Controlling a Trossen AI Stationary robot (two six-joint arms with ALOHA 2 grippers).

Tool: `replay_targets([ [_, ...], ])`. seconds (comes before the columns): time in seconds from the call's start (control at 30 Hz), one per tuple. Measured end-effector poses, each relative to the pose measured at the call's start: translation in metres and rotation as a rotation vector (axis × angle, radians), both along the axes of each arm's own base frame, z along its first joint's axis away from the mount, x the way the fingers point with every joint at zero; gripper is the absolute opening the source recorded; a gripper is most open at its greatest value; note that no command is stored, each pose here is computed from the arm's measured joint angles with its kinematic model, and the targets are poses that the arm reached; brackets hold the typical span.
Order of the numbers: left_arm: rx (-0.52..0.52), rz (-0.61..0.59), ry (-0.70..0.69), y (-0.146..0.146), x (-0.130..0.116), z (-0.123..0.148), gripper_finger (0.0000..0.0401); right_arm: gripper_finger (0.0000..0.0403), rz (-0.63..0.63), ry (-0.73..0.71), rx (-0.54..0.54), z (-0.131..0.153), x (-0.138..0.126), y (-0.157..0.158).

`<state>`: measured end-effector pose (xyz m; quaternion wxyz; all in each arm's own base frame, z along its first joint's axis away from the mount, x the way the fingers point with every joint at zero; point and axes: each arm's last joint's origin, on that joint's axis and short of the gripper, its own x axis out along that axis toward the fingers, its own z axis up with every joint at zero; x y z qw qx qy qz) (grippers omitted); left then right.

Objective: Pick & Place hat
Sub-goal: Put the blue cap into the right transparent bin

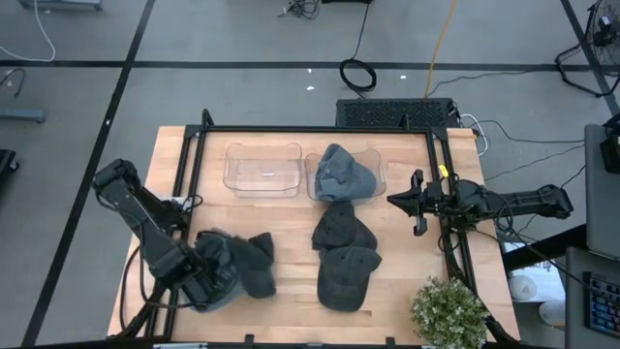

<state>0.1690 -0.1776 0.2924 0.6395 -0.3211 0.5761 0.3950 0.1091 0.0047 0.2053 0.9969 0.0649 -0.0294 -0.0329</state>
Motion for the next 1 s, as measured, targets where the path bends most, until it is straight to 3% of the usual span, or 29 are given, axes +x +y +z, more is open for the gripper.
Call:
replay_targets([
  [0.23,0.032,0.02,-0.101,0.002,0.002,0.028,0.0009,0.0013,-0.001,0.033,0.02,-0.003,0.004,0.0],
  [0.53,0.085,-0.08,-0.223,0.004,0.005,0.045,0.0009,0.0013,-0.001,0.038,0.045,-0.004,0.005,0.0],
  [0.6,0.164,-0.102,-0.332,0.009,0.007,0.054,0.0009,0.0013,0.0,0.012,0.055,-0.001,0.006,0.0],
  [0.73,0.419,-0.124,-0.612,0.024,0.012,0.073,0.0012,0.0013,0.01,-0.058,0.077,0.005,0.01,0.001],
  [0.83,0.568,-0.068,-0.782,0.037,0.017,0.086,0.0013,0.0013,0.039,-0.076,0.042,0.007,0.016,0.004],
  [1.0,0.72,0.07,-0.89,0.064,0.034,0.098,0.0011,0.0013,0.055,-0.141,-0.051,0.01,0.032,0.01],
])
